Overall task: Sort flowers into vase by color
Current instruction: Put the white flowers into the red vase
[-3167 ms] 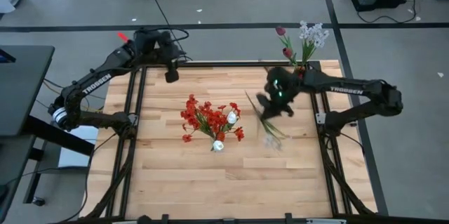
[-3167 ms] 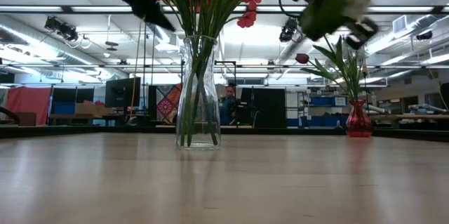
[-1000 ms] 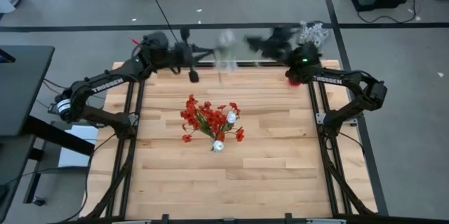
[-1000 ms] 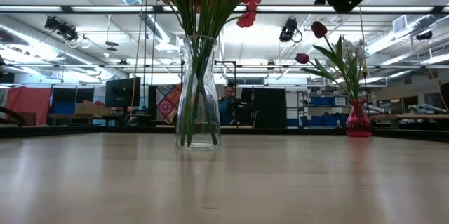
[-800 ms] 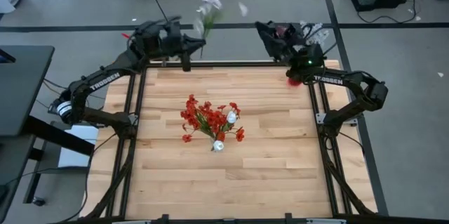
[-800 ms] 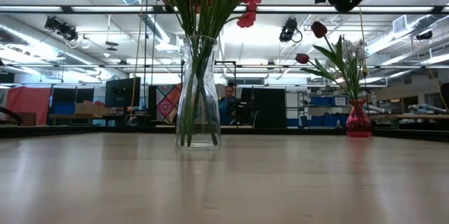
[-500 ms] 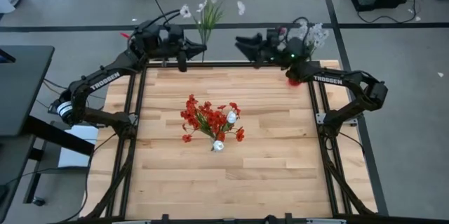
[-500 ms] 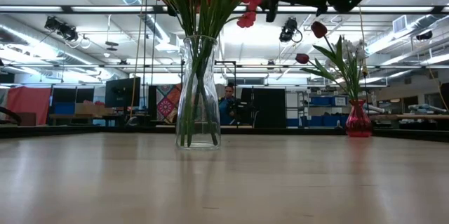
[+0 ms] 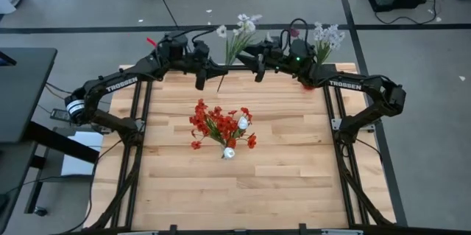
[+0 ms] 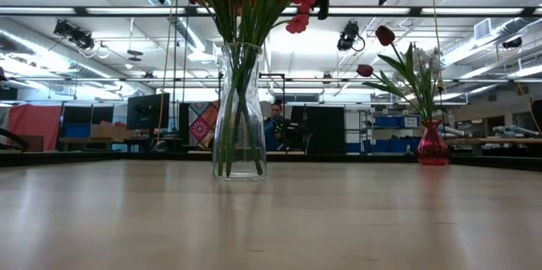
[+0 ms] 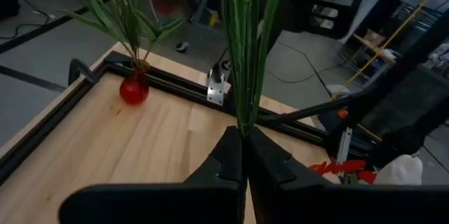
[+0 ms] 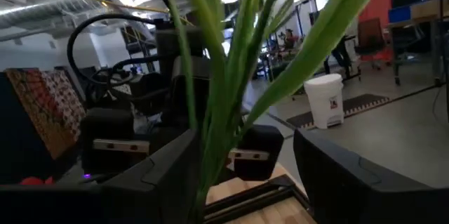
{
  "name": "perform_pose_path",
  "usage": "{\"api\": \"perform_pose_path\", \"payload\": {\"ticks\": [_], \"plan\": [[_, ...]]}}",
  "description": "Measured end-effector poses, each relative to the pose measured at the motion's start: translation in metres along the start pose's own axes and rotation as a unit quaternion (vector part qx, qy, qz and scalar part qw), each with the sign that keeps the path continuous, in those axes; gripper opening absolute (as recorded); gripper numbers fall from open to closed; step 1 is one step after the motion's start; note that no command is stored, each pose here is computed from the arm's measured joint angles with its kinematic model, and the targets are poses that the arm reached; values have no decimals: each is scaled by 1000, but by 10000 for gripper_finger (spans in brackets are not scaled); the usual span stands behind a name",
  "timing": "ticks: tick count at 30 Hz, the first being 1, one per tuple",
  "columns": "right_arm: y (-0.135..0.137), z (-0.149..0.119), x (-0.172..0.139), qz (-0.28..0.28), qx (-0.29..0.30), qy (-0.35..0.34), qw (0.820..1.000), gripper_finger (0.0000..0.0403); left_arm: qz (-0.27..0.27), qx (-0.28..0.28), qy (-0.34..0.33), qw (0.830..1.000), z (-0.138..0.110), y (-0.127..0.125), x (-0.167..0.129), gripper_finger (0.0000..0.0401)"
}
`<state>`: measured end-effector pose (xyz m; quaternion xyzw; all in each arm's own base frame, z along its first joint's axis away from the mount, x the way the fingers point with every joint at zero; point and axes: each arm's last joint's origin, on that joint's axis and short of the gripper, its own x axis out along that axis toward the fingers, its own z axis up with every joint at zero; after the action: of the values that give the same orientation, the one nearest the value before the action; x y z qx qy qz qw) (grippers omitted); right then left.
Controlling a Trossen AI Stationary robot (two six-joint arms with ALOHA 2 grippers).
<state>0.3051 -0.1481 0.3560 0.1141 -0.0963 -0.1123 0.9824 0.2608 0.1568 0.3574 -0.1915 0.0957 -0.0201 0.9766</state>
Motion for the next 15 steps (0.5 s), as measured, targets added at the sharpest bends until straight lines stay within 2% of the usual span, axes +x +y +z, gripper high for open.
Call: {"api": "perform_pose_path", "payload": {"ticks": [9, 15], "plan": [[13, 1, 2, 58, 21, 11, 998, 228, 2, -13, -2, 1000, 0, -3, 2, 8], [19, -2, 4, 22, 34, 3, 999, 218, -16, -7, 5, 1000, -3, -13, 9, 8]]}}
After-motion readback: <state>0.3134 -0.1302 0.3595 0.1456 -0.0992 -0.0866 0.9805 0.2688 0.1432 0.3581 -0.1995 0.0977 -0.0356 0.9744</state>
